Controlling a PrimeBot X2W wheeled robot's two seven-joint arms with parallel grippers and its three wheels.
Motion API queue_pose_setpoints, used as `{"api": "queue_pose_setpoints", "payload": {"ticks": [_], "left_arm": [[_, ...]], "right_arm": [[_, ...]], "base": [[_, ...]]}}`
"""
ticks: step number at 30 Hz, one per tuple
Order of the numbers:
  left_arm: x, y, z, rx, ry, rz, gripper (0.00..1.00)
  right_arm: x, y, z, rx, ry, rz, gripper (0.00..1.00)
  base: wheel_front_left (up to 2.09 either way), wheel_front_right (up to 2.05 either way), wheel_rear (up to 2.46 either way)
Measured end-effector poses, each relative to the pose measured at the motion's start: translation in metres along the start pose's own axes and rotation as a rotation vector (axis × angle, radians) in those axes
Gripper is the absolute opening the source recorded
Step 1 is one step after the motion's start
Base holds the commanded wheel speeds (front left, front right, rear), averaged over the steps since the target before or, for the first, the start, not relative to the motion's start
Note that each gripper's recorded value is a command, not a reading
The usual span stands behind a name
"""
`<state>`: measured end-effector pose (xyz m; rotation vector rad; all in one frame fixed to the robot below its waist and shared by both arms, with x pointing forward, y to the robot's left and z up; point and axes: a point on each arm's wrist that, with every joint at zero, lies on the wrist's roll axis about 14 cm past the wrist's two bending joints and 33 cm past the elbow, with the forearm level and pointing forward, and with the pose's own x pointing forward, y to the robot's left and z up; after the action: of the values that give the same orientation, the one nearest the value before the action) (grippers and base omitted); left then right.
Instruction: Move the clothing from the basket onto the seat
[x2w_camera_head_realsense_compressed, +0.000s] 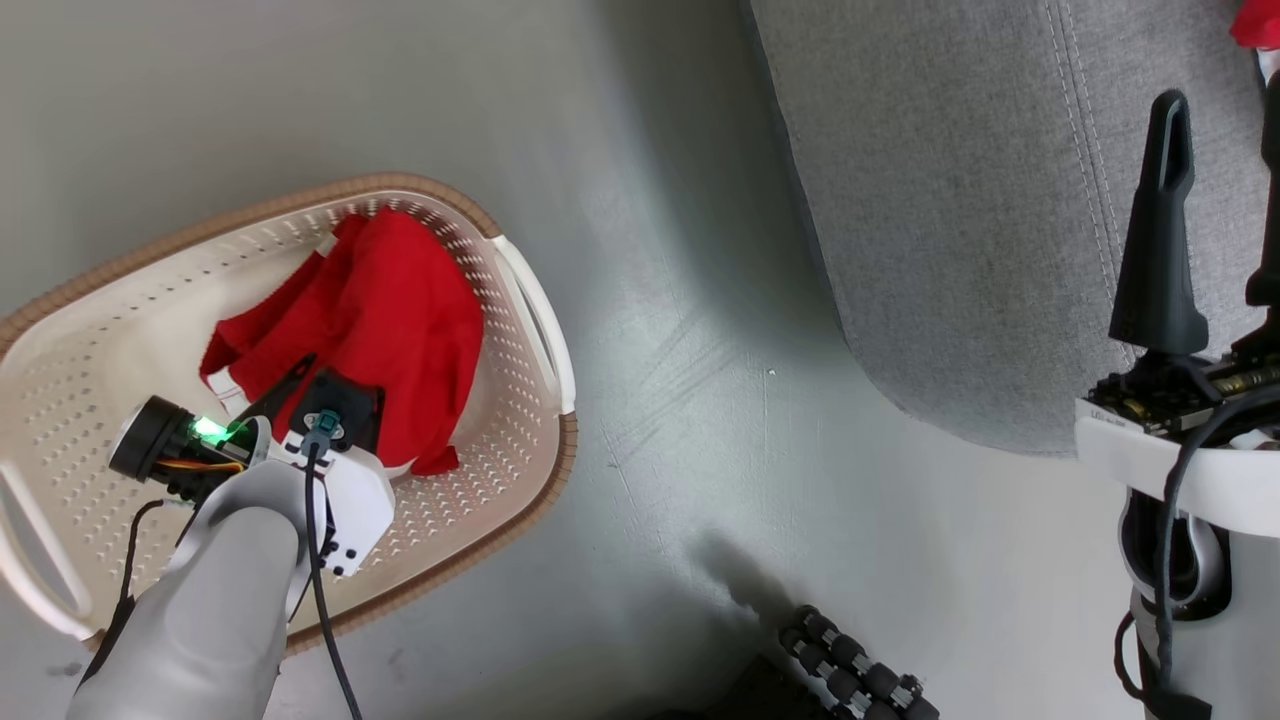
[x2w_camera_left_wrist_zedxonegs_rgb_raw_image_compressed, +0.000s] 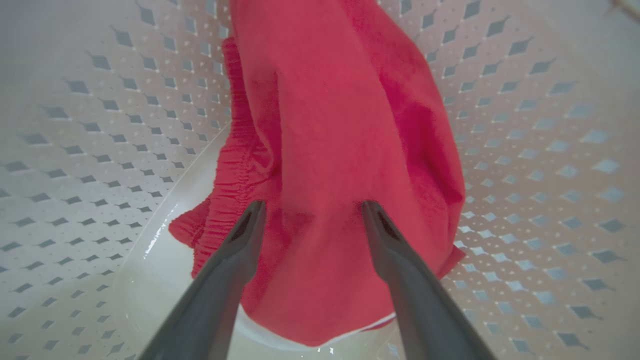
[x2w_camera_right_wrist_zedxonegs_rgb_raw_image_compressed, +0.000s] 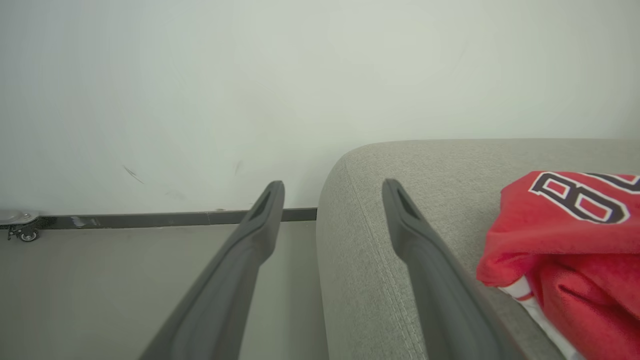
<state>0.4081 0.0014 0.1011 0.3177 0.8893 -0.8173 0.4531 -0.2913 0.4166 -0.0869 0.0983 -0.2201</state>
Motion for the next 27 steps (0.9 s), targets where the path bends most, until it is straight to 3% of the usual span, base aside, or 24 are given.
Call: {"api": "queue_pose_setpoints", "payload": {"ticks": [5, 6, 7, 8, 9, 27], "left_arm": [[0.01, -0.007, 0.002, -0.01, -0.007, -0.021, 0.99], [0.012, -0.008, 0.004, -0.012, -0.013, -0.023, 0.53], [0.014, -0.009, 0.006, -0.011, -0.019, -0.026, 0.34], [0.016, -0.009, 0.007, -0.011, -0.022, -0.028, 0.05], [0.017, -0.009, 0.007, -0.011, -0.026, -0.029, 0.0], [0.009, -0.002, 0.031, 0.027, -0.114, -0.014, 0.0]], "right_arm": [[0.004, 0.0, -0.003, -0.003, 0.004, 0.0, 1.0], [0.005, 0.0, -0.003, 0.001, 0.0, 0.001, 1.0], [0.006, 0.0, -0.003, 0.002, -0.001, 0.002, 1.0], [0.008, 0.001, -0.002, 0.005, -0.003, 0.003, 1.0], [0.009, 0.001, -0.002, 0.006, -0.005, 0.005, 1.0], [0.014, -0.003, 0.009, 0.016, -0.039, -0.007, 1.0]], "base": [[0.0, 0.0, 0.0], [0.0, 0.0, 0.0], [0.0, 0.0, 0.0], [0.0, 0.0, 0.0], [0.0, 0.0, 0.0], [0.0, 0.0, 0.0]]}}
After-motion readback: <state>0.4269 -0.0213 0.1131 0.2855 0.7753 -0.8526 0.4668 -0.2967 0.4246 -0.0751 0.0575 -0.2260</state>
